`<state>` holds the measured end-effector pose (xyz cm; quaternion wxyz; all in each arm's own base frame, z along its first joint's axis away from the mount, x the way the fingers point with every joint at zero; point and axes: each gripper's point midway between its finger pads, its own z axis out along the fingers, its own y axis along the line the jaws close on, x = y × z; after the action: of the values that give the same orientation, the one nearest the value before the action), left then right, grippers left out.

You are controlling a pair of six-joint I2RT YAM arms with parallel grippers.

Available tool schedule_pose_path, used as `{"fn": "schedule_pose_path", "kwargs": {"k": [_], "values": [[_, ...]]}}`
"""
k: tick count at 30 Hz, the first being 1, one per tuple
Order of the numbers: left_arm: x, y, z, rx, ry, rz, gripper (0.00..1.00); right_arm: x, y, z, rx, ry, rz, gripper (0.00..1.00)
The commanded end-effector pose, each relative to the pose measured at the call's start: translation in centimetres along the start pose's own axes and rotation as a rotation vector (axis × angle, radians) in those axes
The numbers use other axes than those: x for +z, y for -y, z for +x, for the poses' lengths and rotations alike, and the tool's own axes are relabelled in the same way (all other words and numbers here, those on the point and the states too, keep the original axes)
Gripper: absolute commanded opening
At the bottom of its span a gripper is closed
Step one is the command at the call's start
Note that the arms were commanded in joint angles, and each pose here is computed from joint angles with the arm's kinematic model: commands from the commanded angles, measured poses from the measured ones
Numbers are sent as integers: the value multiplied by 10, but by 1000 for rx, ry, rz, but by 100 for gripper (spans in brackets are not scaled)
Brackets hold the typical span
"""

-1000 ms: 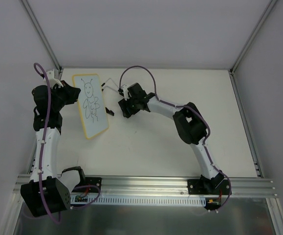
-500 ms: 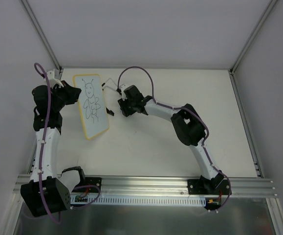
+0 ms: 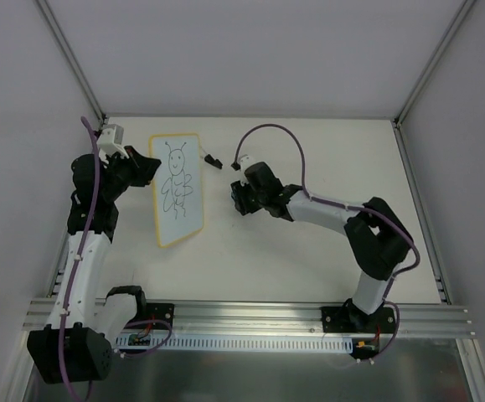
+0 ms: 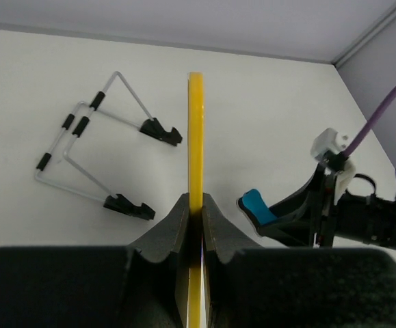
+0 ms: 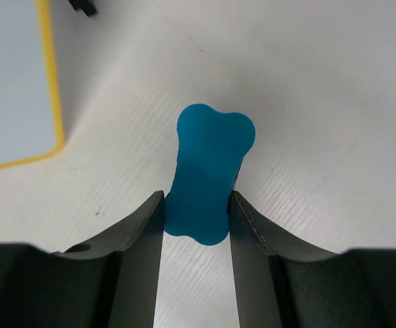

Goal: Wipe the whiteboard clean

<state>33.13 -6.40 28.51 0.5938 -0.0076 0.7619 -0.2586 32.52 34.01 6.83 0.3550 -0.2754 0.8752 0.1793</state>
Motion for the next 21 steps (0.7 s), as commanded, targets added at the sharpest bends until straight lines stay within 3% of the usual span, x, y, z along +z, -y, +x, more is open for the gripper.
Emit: {"fn": "schedule_pose_path", "kwargs": {"k": [1, 9, 21], "values": [[-7, 31, -19, 39, 115, 80, 0, -45, -14, -66, 103, 279, -47, 0], [-17, 50, 13, 40, 151, 117, 0, -86, -62, -133, 158, 539, -169, 0], [-18, 56, 26, 126, 177, 135, 0, -69, -144, -177, 141, 623, -328, 0]]}}
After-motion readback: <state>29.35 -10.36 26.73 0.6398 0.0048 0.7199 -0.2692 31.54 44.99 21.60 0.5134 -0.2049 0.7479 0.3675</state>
